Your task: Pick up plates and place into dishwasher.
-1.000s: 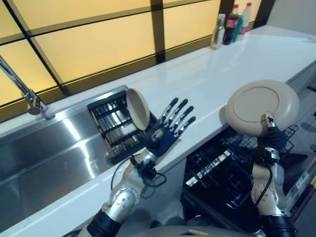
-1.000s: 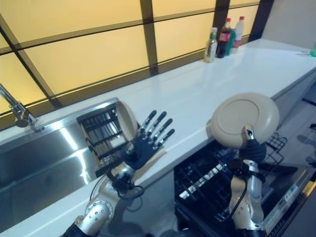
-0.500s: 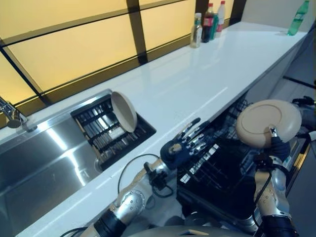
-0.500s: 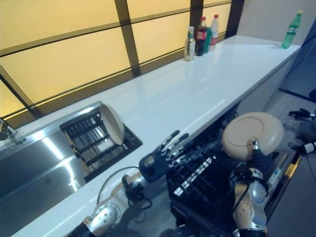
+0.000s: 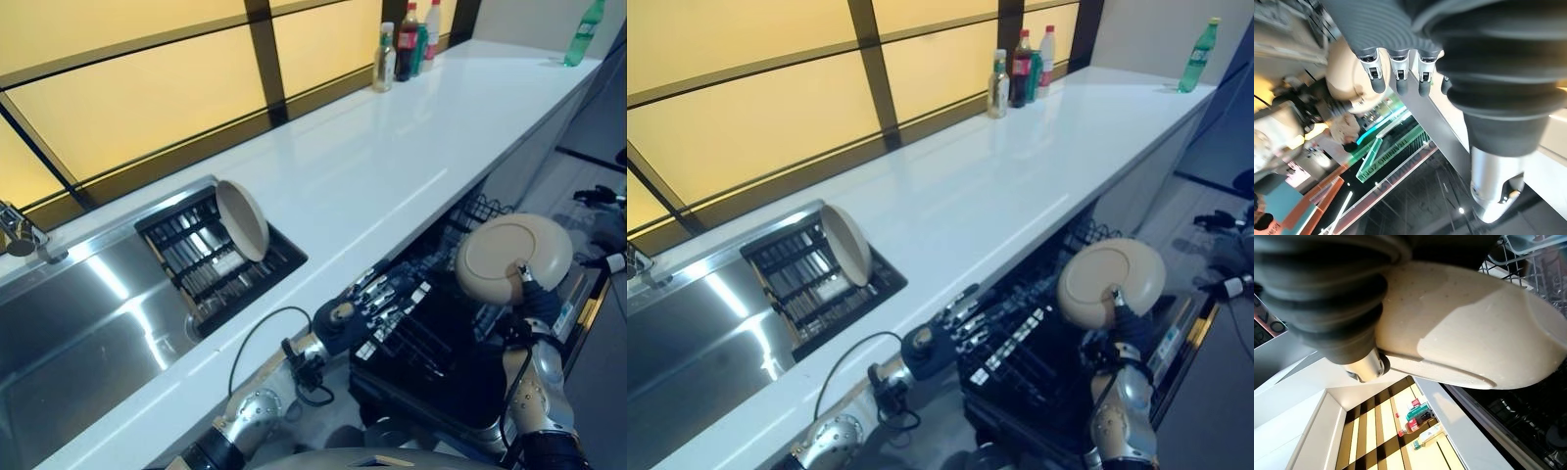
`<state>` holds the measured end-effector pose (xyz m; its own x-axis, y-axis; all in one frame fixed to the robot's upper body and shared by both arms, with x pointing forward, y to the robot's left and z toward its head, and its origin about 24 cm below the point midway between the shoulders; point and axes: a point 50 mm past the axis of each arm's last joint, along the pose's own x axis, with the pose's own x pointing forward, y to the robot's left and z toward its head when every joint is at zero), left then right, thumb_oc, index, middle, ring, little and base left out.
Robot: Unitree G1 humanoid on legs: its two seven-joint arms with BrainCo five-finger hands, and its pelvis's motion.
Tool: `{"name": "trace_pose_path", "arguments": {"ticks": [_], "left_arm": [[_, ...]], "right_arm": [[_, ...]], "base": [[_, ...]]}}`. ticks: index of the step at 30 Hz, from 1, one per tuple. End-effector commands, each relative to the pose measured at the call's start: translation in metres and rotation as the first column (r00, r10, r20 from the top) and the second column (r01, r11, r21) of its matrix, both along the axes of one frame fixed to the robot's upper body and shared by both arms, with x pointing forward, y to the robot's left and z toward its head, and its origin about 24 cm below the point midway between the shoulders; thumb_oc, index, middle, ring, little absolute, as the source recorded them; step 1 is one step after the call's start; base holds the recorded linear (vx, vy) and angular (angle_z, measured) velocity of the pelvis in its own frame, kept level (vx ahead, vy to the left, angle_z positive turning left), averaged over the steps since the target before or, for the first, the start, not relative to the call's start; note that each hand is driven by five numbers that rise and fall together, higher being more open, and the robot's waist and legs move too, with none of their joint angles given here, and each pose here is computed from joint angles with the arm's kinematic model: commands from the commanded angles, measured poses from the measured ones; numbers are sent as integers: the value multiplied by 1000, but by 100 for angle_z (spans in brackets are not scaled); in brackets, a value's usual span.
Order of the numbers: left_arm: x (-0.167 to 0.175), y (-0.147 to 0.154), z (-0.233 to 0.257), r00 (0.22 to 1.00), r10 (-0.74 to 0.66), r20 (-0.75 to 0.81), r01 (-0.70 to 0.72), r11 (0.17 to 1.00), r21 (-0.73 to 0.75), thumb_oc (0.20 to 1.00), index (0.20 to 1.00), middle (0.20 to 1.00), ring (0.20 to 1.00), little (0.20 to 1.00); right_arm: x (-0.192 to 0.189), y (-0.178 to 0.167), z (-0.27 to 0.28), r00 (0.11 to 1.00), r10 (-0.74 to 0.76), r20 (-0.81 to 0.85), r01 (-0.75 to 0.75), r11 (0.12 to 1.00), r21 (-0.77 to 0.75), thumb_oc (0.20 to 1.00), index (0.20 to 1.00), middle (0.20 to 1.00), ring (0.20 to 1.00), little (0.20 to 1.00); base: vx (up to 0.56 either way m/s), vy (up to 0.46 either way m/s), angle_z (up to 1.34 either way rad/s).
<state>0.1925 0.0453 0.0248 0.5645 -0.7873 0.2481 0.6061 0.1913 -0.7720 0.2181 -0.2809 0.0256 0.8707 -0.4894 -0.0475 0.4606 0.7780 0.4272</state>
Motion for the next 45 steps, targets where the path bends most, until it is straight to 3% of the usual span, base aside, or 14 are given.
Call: {"name": "trace_pose_path", "arguments": {"ticks": [1, 9, 13, 20, 34, 45], "left_arm": [[-4, 12, -2, 1000, 10, 27, -9, 1000, -30, 1000, 1000, 1000, 1000, 1000], [-8, 45, -40, 995, 87, -49, -79, 988, 132, 1000, 1000, 1000, 1000, 1000], [-13, 63, -53, 991, 114, -74, -100, 980, 171, 1000, 1000, 1000, 1000, 1000], [-8, 78, -53, 955, 284, -91, -267, 950, 164, 1000, 1000, 1000, 1000, 1000], [-23, 94, -70, 952, 276, -130, -241, 942, 235, 1000, 1000, 1000, 1000, 1000], [-29, 119, -77, 949, 289, -128, -226, 903, 365, 1000, 1000, 1000, 1000, 1000]], "right_arm": [[14, -3, 30, 992, 93, 86, -79, 985, -155, 200, 200, 200, 200, 200], [-2, -16, 10, 978, 185, -101, -205, 945, -256, 200, 200, 200, 200, 200], [-8, -26, 3, 969, 151, -197, -208, 927, -313, 200, 200, 200, 200, 200], [20, -8, 14, 953, 259, -154, -293, 915, -276, 200, 200, 200, 200, 200], [-4, -11, -4, 946, 262, -193, -304, 922, -238, 200, 200, 200, 200, 200], [8, -8, -23, 849, 376, -371, -481, 841, -249, 200, 200, 200, 200, 200]], "base": [[0, 0, 0], [13, -20, -1], [22, -46, 1], [-28, 9, -73], [-12, 49, -13], [85, -146, 15]]}}
